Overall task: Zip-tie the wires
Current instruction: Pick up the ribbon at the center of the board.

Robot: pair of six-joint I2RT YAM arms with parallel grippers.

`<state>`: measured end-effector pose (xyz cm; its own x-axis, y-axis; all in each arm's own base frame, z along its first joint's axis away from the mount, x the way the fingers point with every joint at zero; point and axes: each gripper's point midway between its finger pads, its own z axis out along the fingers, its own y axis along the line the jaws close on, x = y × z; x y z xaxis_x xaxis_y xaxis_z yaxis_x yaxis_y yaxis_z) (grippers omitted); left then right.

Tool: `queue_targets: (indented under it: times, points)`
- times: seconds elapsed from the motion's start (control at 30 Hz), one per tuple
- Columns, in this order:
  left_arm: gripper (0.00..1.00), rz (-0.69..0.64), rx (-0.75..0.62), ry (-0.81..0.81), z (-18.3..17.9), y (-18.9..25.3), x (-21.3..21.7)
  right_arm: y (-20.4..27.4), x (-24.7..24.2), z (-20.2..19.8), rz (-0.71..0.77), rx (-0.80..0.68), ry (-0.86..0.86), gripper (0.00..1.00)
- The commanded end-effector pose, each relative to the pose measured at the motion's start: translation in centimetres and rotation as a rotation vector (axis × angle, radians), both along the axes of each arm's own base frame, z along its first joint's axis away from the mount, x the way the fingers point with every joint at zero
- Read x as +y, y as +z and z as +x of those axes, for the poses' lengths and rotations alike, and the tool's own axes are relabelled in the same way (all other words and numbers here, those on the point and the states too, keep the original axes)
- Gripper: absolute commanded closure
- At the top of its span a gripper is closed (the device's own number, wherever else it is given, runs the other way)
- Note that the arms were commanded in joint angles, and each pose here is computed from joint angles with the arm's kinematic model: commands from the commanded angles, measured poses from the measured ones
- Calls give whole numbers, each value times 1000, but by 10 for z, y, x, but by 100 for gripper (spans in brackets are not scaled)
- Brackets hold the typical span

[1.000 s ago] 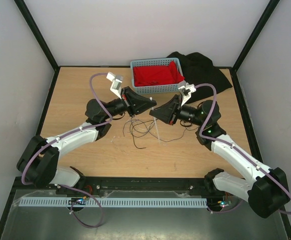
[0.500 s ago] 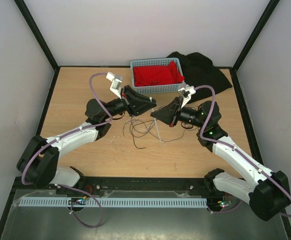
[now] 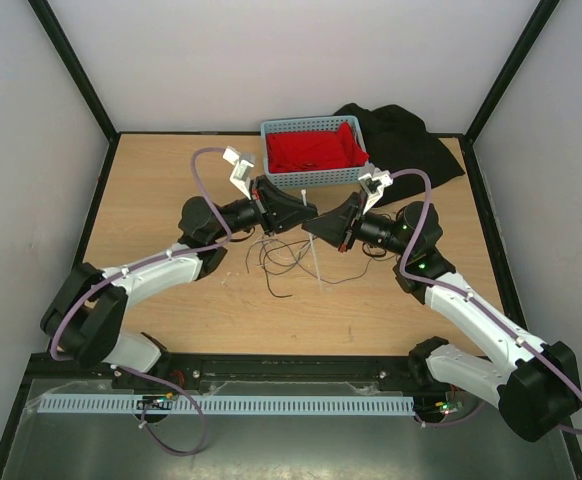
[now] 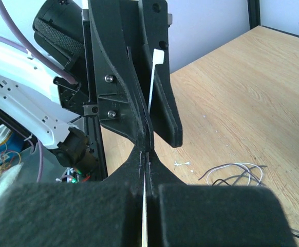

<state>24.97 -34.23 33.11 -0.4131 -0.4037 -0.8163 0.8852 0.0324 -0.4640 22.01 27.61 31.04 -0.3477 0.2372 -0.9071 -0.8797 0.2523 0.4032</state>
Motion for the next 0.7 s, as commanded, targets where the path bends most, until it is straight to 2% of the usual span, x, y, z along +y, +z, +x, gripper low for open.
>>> queue_targets:
  times: [0.0,0.13,0.23,0.33,0.57,0.67]
  points:
    - [84,-18,-47,-12,-5,7,0,14,-1,-3,36,-36,-10,100]
    - [99,-21,-49,2,-3,8,1,12,-2,-2,32,-40,-13,100]
    - [100,-25,-48,20,6,12,6,7,-5,1,6,-53,-42,88]
    - [100,5,-11,53,33,7,17,0,-12,9,-51,-74,-111,78]
    - [100,101,63,129,115,-29,31,-33,-49,38,-228,-82,-379,64]
    - [100,112,61,140,146,-37,32,-45,-63,41,-273,-99,-448,61]
